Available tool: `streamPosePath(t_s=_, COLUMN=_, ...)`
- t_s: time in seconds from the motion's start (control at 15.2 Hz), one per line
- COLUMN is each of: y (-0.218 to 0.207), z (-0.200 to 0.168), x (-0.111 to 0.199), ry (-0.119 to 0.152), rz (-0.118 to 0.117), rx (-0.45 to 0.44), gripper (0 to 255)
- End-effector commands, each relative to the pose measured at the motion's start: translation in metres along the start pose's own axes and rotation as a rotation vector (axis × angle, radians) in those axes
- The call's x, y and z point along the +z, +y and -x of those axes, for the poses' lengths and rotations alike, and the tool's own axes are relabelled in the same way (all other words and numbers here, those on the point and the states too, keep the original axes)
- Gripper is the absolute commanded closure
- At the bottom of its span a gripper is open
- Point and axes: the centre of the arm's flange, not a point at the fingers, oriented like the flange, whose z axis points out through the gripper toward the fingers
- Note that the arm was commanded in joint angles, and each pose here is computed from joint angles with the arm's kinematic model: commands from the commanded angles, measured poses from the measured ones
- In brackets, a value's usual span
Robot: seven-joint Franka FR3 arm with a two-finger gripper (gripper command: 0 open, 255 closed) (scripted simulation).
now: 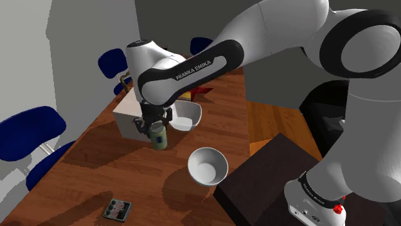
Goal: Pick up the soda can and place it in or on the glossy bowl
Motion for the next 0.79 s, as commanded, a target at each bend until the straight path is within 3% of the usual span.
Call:
streamPosePath(t_s=0.0, y=0.020, z=-0.016, x=-0.003, ry=0.000, rz=0.000, rx=-0.001, gripper=255)
streamPosePath(t_s=0.73, y=0.136, z=-0.101, x=-0.023, ry=0.000, rz=0.000, rx=-0.001, gripper=255)
